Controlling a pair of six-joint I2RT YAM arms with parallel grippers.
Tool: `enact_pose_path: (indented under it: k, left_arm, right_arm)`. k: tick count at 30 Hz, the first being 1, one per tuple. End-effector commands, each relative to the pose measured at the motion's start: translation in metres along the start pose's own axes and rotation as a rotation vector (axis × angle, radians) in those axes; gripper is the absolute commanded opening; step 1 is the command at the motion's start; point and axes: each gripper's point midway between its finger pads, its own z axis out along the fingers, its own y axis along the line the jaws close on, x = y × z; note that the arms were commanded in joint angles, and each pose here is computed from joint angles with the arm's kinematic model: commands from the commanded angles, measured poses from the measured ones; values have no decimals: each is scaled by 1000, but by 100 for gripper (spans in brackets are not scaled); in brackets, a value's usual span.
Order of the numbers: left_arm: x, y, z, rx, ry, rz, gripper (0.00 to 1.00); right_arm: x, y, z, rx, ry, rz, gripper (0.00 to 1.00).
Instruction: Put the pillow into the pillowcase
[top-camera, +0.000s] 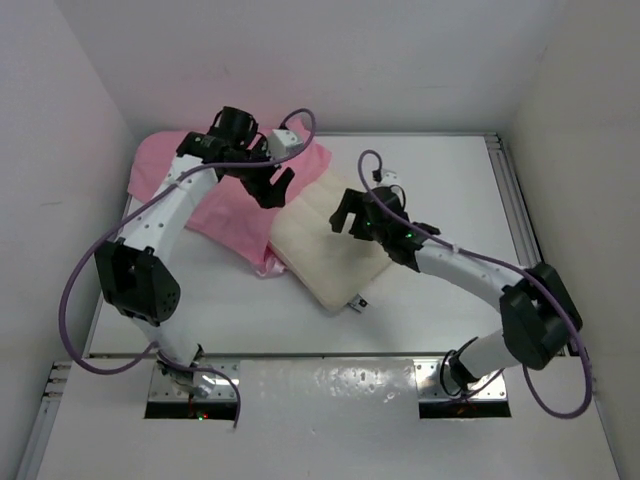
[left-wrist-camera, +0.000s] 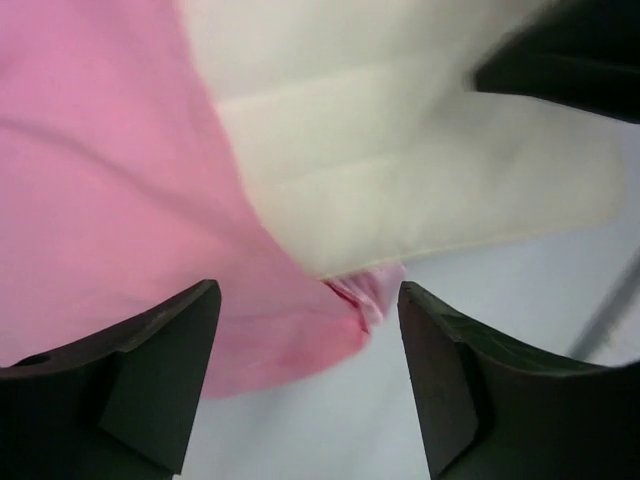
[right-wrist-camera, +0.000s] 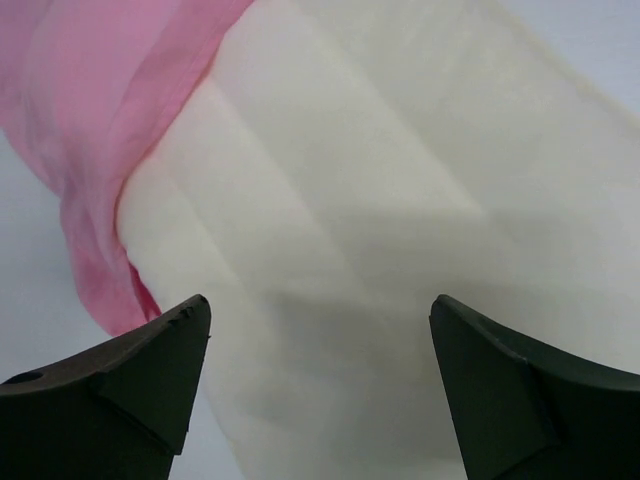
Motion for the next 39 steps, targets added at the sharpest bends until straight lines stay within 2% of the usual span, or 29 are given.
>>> enact_pose_path:
  k: [1, 2, 3, 7, 11, 12, 14, 15, 17, 18, 19, 21, 22, 23, 24, 26, 27, 28, 29, 31, 33, 35, 36, 38, 39]
  left_arm:
    - [-29, 51, 36, -228, -66, -57, 71]
    - [-37, 68, 43, -317, -72, -91, 72]
    - [-30, 79, 66, -324, -38, -128, 74]
    - [-42, 109, 107, -407, -22, -137, 83]
    - [-48, 143, 134, -607, 8, -113, 84]
    - [-41, 150, 142, -634, 33, -112, 81]
    - [-42, 158, 143, -673, 32, -112, 70]
    - [-40, 159, 144, -676, 35, -116, 51]
    - [-44, 148, 151, -612, 18, -107, 26]
    - [-49, 143, 149, -585, 1, -101, 6]
    - [-55, 132, 151, -551, -11, -98, 0]
    - [-70, 109, 146, -464, -48, -70, 0]
    - [-75, 92, 151, -408, -59, -48, 0]
    - [-88, 75, 146, -366, -90, -17, 0]
    - [-94, 64, 145, -343, -96, 25, 0]
    - [-112, 29, 145, -262, -99, 95, 0]
    - [-119, 18, 144, -232, -101, 125, 0]
    - [-122, 2, 143, -194, -89, 143, 0]
    - [-140, -7, 135, -159, -133, 162, 0]
    - [-148, -24, 128, -88, -150, 173, 0]
    - [-161, -24, 117, -96, -177, 175, 0]
    - [-163, -20, 115, -112, -174, 192, 0]
    - [-162, -18, 115, -123, -168, 198, 0]
    - [-158, -15, 117, -137, -148, 204, 0]
    - [-158, -16, 116, -133, -147, 210, 0]
  right_arm:
    - [-25, -32, -26, 114, -61, 74, 90]
    - [-27, -48, -34, 161, -59, 112, 91]
    - [-34, -54, -43, 177, -84, 149, 93]
    - [-19, -88, -56, 248, -93, 255, 99]
    - [17, -116, -59, 247, -104, 432, 99]
    - [23, -119, -58, 242, -101, 451, 99]
    - [30, -117, -51, 197, -106, 473, 99]
    - [39, -120, -44, 205, -79, 468, 99]
    - [43, -112, -33, 161, -45, 439, 99]
    - [46, -110, -27, 153, -25, 428, 99]
    - [52, -106, -16, 139, 12, 416, 99]
    - [63, -106, -1, 133, 51, 408, 97]
    - [51, -98, 6, 86, 19, 414, 92]
    - [49, -90, 9, 41, 24, 417, 83]
    - [47, -86, 12, 17, 17, 415, 59]
    - [35, -70, 20, -55, 9, 386, 31]
    - [28, -66, 23, -71, -2, 331, 0]
    - [17, -52, 23, -99, 8, 298, 0]
    - [12, -48, 22, -101, 7, 255, 0]
    - [-1, -31, 14, -109, -13, 102, 0]
    - [-22, -12, -8, -151, -134, -56, 0]
    - [-45, 7, -39, -225, -267, -119, 0]
    - [-33, 5, -46, -244, -277, -170, 0]
    - [-54, 22, -76, -337, -410, -181, 0]
    - [-51, 18, -81, -338, -433, -178, 0]
